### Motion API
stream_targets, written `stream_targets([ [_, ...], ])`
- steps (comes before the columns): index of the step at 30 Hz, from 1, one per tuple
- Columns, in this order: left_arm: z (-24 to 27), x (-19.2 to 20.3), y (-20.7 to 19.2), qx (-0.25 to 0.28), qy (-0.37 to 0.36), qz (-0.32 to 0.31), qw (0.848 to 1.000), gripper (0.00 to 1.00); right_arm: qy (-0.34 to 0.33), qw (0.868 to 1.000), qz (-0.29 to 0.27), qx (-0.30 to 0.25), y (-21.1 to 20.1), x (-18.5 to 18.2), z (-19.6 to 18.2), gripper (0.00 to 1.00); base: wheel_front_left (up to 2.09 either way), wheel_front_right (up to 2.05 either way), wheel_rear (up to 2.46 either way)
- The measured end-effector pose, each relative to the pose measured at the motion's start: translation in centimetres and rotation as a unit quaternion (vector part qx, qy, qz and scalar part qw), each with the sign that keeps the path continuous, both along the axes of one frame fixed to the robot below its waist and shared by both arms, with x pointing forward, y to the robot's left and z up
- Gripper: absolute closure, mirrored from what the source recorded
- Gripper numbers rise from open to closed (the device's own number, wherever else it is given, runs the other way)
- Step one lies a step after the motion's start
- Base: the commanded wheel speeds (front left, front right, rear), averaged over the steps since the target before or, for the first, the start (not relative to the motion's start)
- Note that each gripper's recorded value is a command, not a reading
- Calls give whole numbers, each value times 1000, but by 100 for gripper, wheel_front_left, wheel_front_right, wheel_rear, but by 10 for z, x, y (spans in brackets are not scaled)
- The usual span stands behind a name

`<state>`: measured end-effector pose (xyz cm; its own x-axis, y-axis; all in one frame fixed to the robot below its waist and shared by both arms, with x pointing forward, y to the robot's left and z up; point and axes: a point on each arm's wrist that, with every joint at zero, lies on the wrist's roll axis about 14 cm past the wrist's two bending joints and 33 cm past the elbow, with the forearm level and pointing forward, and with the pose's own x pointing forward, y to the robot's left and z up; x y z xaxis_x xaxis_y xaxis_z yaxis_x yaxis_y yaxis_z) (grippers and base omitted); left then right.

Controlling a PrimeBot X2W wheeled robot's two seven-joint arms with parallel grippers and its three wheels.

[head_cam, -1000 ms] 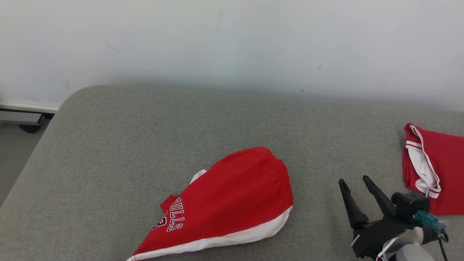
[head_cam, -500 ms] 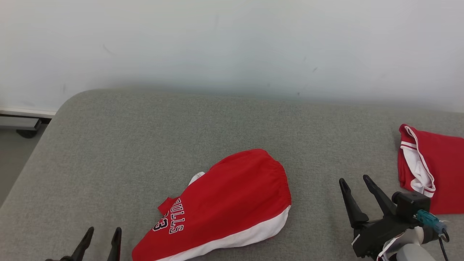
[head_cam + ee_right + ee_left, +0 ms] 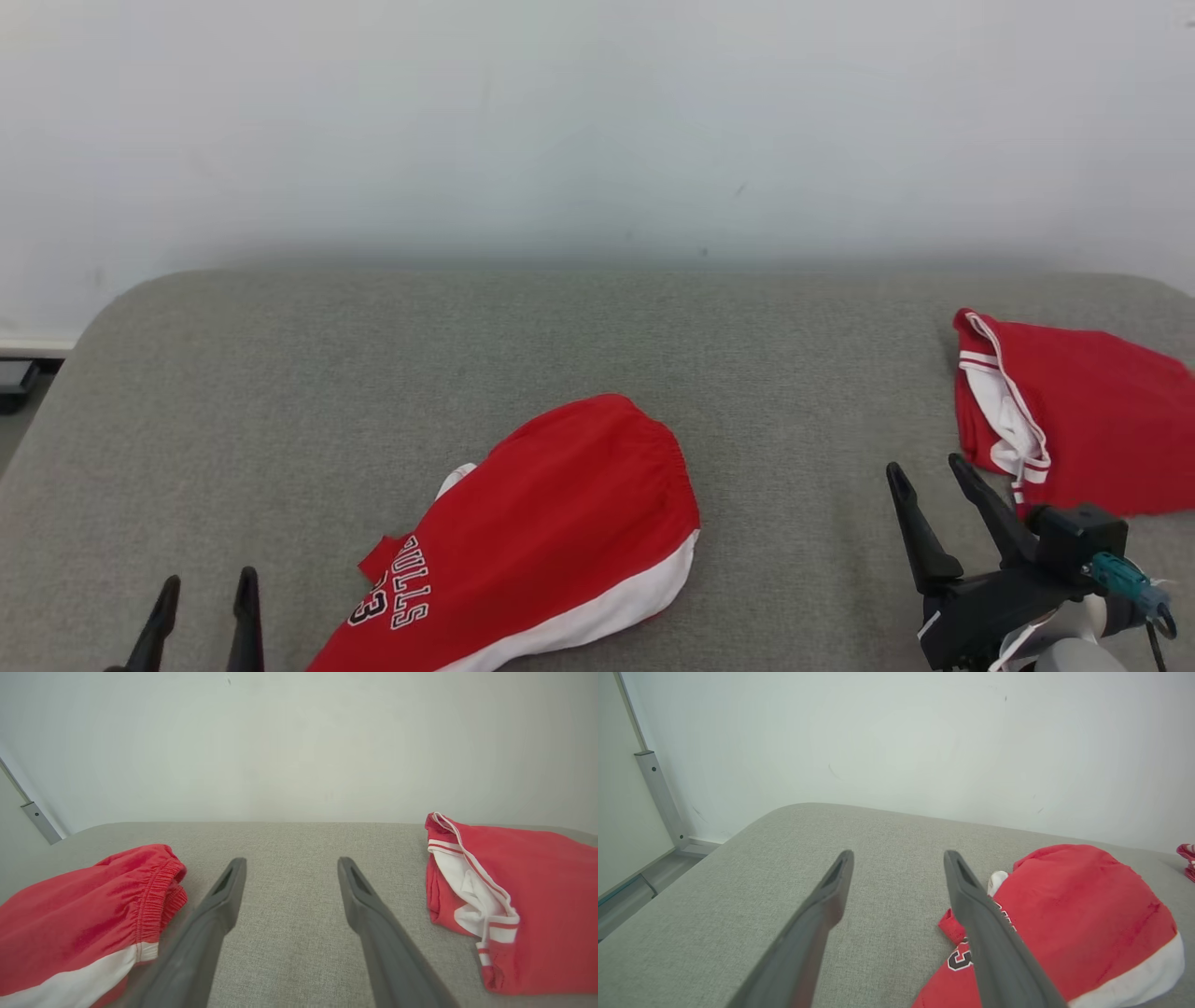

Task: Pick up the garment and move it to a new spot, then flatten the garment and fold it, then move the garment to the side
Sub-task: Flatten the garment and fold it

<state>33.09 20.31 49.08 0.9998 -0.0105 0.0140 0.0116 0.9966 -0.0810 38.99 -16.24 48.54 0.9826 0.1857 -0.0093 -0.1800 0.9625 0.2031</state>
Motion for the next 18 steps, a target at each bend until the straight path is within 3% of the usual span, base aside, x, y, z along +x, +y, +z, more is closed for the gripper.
stream_targets([
  [18, -1, 18, -26, 29, 5, -54, 998, 0, -22, 996, -86, 8, -54, -35, 11, 0, 0, 0, 0],
])
